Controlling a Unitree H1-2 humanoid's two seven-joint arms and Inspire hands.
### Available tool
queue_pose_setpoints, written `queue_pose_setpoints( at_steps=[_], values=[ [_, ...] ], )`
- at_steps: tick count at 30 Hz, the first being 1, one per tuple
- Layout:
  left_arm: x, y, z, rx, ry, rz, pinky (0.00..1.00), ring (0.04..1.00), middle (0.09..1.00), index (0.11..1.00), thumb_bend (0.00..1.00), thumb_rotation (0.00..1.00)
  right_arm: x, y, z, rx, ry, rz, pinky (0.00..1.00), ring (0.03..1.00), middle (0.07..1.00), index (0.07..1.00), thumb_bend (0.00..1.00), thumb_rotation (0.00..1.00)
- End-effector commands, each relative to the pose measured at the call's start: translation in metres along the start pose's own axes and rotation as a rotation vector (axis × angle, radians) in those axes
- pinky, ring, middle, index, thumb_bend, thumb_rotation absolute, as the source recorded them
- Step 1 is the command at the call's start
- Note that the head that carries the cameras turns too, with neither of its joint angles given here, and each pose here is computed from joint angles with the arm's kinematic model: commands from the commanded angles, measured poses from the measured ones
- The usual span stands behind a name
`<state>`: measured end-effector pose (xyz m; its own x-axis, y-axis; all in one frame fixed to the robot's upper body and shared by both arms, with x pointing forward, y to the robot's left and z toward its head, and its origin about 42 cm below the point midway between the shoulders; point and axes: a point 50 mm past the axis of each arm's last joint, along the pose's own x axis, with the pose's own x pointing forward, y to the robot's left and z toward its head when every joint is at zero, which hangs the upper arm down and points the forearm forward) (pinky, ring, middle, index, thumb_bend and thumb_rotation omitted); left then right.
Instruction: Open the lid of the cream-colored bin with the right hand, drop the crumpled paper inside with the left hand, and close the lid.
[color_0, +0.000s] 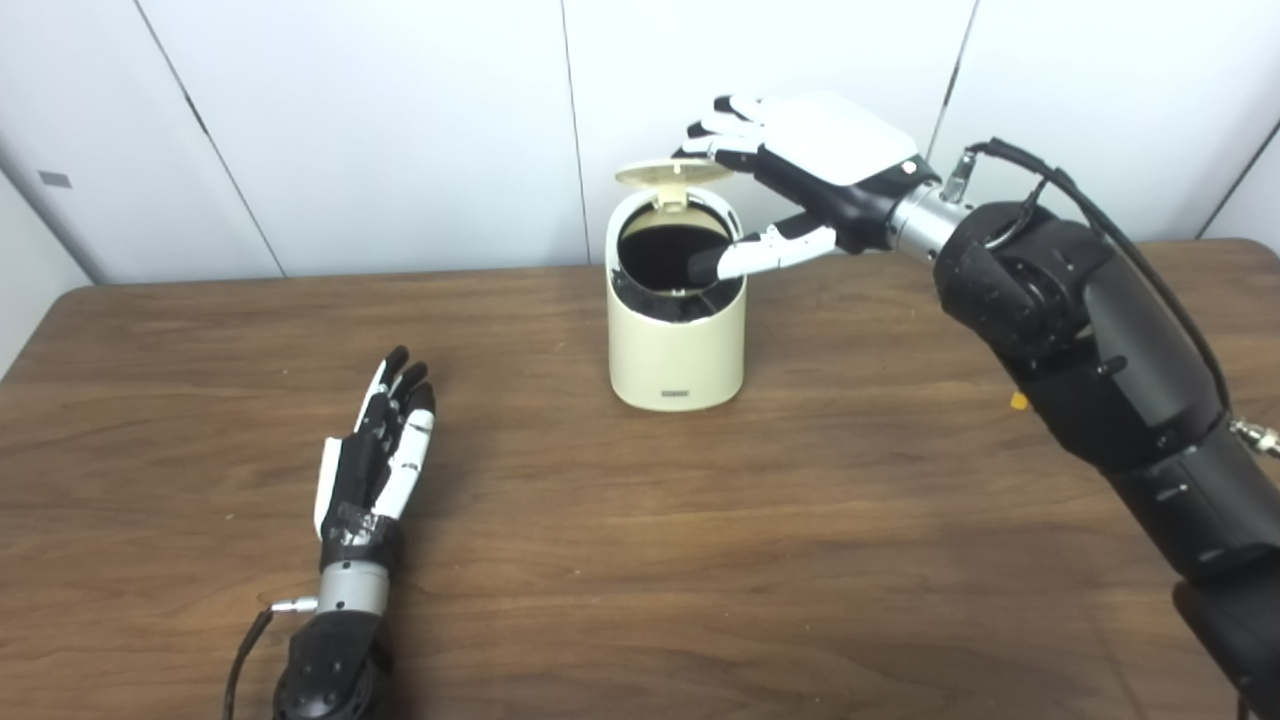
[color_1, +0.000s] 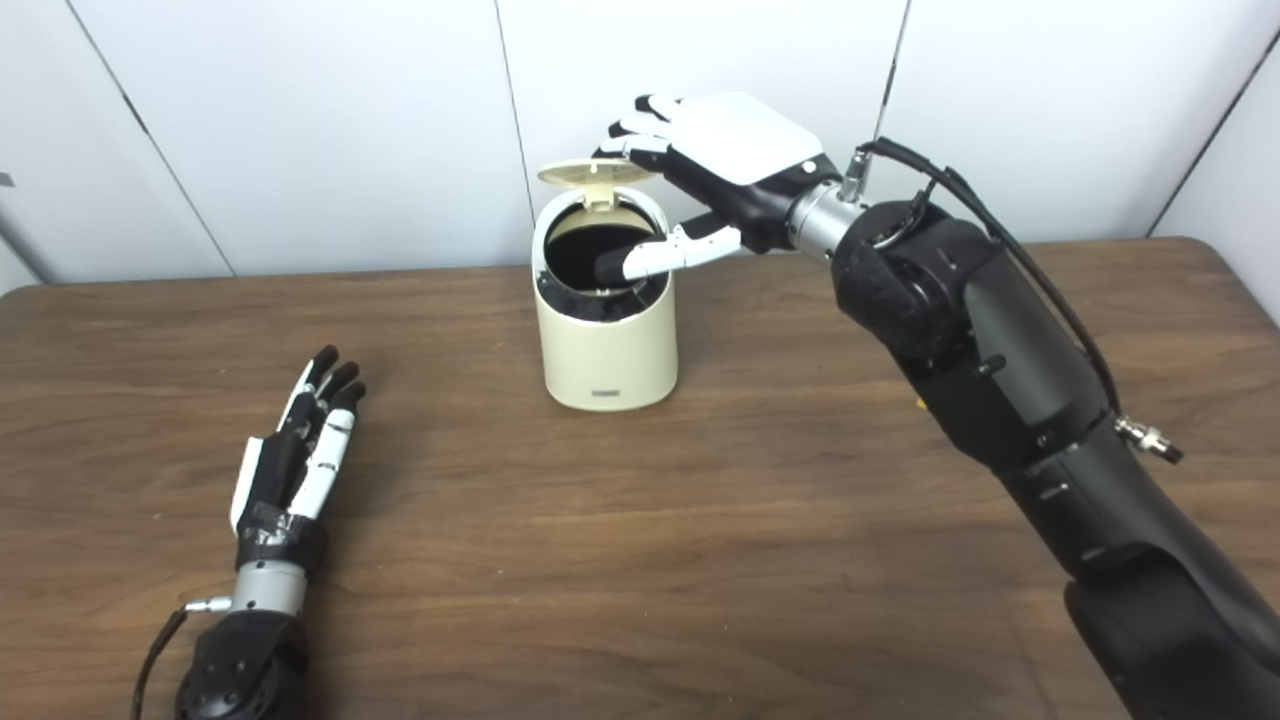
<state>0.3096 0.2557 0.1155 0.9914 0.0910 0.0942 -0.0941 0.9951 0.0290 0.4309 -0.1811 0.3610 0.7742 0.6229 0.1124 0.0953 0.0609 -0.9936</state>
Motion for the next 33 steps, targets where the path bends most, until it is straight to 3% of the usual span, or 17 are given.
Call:
queue_pose_setpoints(
  at_steps=[1,14,25,33],
  values=[
    [-0.003,-0.003,-0.006,-0.002,0.022,-0.002,0.97,0.918,0.927,0.971,0.29,0.59,-0.002,-0.025,0.002,-0.057,-0.024,-0.058,0.97,1.000,0.933,0.861,0.65,1.00],
    [-0.003,-0.002,-0.001,0.007,0.025,0.002,0.98,0.935,0.932,0.973,0.23,0.54,-0.009,-0.009,0.008,-0.077,-0.046,-0.012,0.97,1.000,0.910,0.866,0.65,1.00],
    [-0.004,-0.004,0.001,0.014,0.013,0.009,0.97,0.926,0.923,0.968,0.25,0.57,-0.009,0.006,0.012,-0.045,-0.060,0.043,0.96,1.000,0.905,0.870,0.64,1.00],
    [-0.002,-0.006,0.001,-0.015,0.015,0.012,0.97,0.917,0.919,0.965,0.26,0.52,-0.010,0.016,0.016,-0.048,-0.066,0.071,0.96,1.000,0.913,0.868,0.65,1.00]
  ],
)
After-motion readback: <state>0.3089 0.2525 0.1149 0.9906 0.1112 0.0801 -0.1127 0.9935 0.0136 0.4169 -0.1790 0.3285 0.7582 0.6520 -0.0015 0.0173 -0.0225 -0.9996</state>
